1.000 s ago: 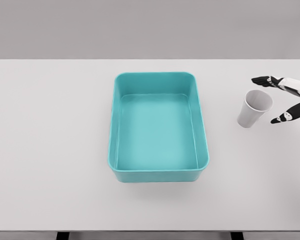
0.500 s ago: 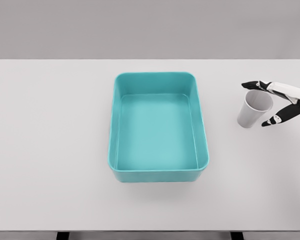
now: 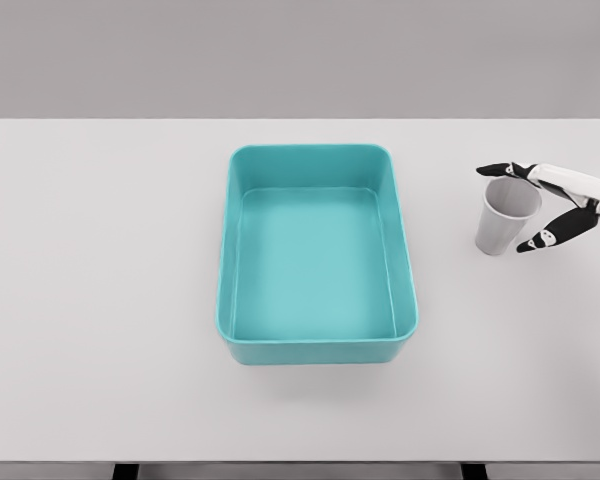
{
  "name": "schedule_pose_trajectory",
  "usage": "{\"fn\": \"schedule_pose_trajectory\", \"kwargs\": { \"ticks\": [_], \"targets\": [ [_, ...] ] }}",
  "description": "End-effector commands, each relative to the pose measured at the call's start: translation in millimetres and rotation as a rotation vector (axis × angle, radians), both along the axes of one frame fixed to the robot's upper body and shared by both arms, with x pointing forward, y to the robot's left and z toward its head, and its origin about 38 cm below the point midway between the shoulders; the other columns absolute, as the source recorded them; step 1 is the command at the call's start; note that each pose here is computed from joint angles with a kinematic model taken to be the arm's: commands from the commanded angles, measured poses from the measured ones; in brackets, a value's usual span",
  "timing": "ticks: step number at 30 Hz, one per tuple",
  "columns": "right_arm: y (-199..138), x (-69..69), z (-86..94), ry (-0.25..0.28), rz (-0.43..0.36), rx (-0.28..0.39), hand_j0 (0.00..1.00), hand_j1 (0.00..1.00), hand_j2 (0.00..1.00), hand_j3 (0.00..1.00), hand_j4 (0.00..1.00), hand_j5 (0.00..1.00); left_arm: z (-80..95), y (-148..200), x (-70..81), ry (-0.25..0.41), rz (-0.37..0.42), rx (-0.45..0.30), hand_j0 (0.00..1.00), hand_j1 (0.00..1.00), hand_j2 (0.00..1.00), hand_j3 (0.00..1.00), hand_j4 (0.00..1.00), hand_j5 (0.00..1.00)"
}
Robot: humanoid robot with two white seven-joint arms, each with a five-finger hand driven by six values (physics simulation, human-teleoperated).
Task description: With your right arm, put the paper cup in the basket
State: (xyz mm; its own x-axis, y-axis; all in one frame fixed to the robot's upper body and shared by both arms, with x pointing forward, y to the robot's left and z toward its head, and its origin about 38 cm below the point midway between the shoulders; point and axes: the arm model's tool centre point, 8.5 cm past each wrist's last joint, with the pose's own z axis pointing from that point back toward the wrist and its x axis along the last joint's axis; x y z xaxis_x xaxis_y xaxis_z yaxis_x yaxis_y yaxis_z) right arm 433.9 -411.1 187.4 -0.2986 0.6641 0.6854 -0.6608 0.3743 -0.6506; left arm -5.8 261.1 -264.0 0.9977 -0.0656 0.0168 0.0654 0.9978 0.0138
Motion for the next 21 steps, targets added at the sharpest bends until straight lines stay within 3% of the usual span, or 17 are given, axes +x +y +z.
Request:
{"fn": "schedule_pose_trajectory", "kwargs": {
  "ticks": [1,4,7,21],
  "targets": [
    [2.7,-1.1,0.1,0.002,0.015,-0.008,0.95,0.95,0.95,0.95,0.95,0.95,0.0,0.0,-0.2,0.001,0.0,0.0,1.0,1.0,1.0,1.0,1.0,1.0],
    [3.1,-0.8,0.3,0.001,0.016,-0.006,0.74,0.74,0.74,0.74,0.74,0.74,0.0,0.0,-0.2,0.001,0.0,0.0,1.0,1.0,1.0,1.0,1.0,1.0],
    [8.2,-0.9,2.5,-0.007,0.031,-0.001,0.64,0.64,0.64,0.64,0.64,0.64,0.0,0.0,0.0,0.0,0.0,0.0,1.0,1.0,1.0,1.0,1.0,1.0],
    [20.1,-0.8,19.3,-0.058,0.078,0.008,0.65,0.65,0.65,0.65,0.65,0.65,0.0,0.0,-1.1,0.003,0.0,0.0,1.0,1.0,1.0,1.0,1.0,1.0]
  ]
}}
